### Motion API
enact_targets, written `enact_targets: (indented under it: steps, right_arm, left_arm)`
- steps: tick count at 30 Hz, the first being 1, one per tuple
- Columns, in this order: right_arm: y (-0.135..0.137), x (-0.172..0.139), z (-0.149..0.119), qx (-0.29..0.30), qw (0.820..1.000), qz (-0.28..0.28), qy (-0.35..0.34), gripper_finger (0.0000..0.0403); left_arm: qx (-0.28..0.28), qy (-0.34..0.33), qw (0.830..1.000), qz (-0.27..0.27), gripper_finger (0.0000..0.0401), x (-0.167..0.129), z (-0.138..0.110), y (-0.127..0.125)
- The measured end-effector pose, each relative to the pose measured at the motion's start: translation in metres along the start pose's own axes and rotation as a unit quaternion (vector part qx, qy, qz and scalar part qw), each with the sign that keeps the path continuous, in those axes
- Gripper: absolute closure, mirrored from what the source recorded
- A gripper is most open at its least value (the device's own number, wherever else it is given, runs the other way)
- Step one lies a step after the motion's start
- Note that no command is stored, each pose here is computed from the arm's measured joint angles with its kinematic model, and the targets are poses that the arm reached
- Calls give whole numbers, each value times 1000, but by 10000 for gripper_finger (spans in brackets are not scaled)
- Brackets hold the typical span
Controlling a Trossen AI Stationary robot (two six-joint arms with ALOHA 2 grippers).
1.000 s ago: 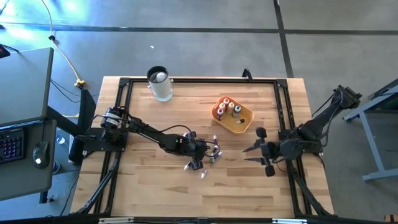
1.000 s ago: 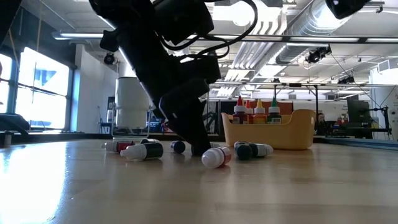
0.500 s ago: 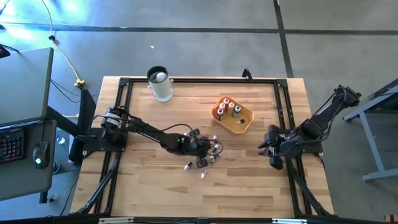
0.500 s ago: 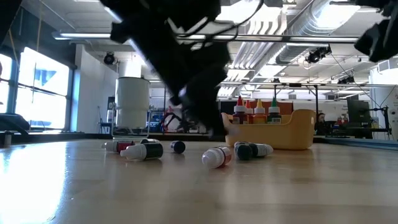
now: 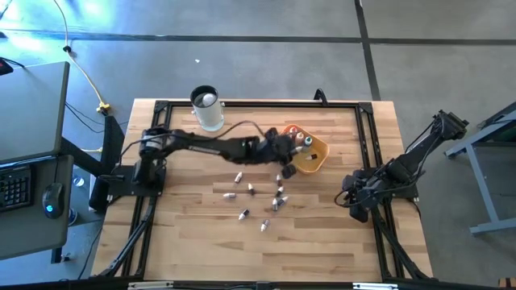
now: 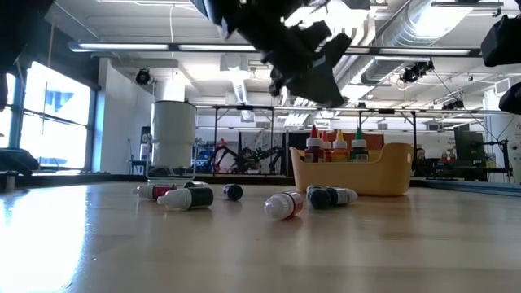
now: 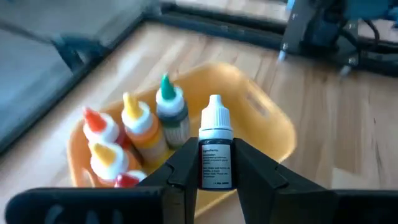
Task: Pick & Place food coloring
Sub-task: Put the small red food coloring bottle into the yellow bin, then put the small blue food coloring bottle into the yellow bin
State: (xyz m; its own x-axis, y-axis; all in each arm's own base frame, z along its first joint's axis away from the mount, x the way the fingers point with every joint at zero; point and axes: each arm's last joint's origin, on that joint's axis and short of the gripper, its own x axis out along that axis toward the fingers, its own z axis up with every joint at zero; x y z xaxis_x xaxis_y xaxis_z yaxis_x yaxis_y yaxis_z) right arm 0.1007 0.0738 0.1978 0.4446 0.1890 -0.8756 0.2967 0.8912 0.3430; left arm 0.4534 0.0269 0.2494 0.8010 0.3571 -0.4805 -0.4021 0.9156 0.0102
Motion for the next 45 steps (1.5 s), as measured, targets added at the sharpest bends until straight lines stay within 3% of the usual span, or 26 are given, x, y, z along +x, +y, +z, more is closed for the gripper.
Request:
enact_targets:
  steps: [3, 7, 13, 22, 27, 31, 35, 38, 41, 45]
  right_arm:
    - [0, 0, 0, 0, 1000, 1, 0, 265]
    - [0, 0, 0, -1, 1000, 0, 0, 265]
    - [0, 0, 0, -5, 1000, 0, 0, 265]
    - [2, 0, 3, -7, 1000, 2, -29, 265]
    - [9, -1, 9, -91, 992, 18, -82, 265]
    - [20, -4, 17, -235, 961, 51, -133, 265]
    - [36, -8, 29, -358, 901, 56, -238, 265]
    - [48, -3, 39, -403, 868, 40, -286, 265]
    - [56, 13, 49, -418, 859, 25, -294, 265]
    - [59, 42, 68, -406, 863, -14, -300, 265]
  left_arm:
    - [-14, 4, 999, -33, 319, 24, -8, 6]
    - [8, 21, 1000, -16, 318, 40, -22, 3]
    - [38, 18, 999, 17, 307, 38, -24, -3]
    - [43, 17, 998, 38, 235, 38, -24, 0]
    - [51, -1, 999, -5, 237, 5, 2, -15]
    - [98, 67, 993, 7, 249, -33, 16, -31]
    - [92, 131, 987, 14, 258, -77, 34, -47]
    - [97, 181, 978, 30, 259, -111, 41, -58]
    - [95, 204, 973, 56, 259, -138, 43, -66]
    - [100, 227, 964, 98, 259, -169, 38, -73]
